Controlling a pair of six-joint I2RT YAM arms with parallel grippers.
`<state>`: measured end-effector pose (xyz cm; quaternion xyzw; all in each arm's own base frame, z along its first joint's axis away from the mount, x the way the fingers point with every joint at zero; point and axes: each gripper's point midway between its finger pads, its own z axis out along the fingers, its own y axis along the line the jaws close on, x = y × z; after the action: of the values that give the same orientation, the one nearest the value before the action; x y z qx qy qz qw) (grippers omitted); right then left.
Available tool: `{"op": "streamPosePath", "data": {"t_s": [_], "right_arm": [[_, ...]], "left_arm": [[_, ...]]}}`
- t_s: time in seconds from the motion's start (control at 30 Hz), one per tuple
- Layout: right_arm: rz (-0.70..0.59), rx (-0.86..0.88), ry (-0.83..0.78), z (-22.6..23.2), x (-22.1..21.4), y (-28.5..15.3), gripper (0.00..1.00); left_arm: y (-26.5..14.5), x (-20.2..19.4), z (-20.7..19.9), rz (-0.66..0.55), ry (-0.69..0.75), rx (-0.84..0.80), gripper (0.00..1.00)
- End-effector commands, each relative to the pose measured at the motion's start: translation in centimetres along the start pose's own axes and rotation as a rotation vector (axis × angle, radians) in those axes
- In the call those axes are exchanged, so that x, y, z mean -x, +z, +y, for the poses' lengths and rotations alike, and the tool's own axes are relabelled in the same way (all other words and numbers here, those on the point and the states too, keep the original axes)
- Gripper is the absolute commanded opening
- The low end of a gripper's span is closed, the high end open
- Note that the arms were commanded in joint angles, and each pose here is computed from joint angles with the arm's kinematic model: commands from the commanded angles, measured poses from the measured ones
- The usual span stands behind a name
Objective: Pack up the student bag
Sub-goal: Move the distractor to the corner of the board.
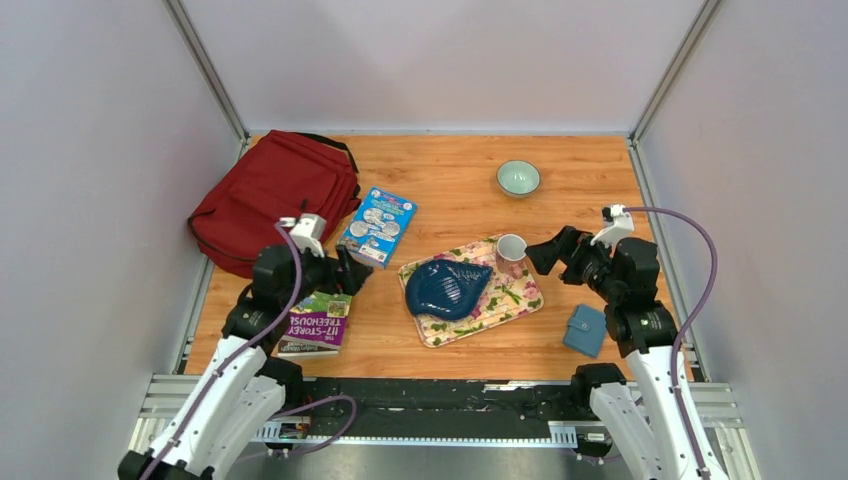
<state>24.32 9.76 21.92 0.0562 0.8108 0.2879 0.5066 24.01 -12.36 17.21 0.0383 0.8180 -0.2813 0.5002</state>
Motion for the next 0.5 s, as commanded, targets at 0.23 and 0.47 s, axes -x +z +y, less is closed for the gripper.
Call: {"op": "streamPosePath", "data": {"t_s": [0.23,0.47], "right_arm": [[-0.018,-0.024,0.07,-0.1,0.2,-0.4,1.0],[-0.027,-0.036,0.076,-0.2,0.4,-0.2,1.0]], "left_arm": [[2.3,-9.6,-5.2,0.256,0.007,-0.161,0.98],[2.6,-13.5,-6.6,0.345,-0.058,-0.232,0.98]]}}
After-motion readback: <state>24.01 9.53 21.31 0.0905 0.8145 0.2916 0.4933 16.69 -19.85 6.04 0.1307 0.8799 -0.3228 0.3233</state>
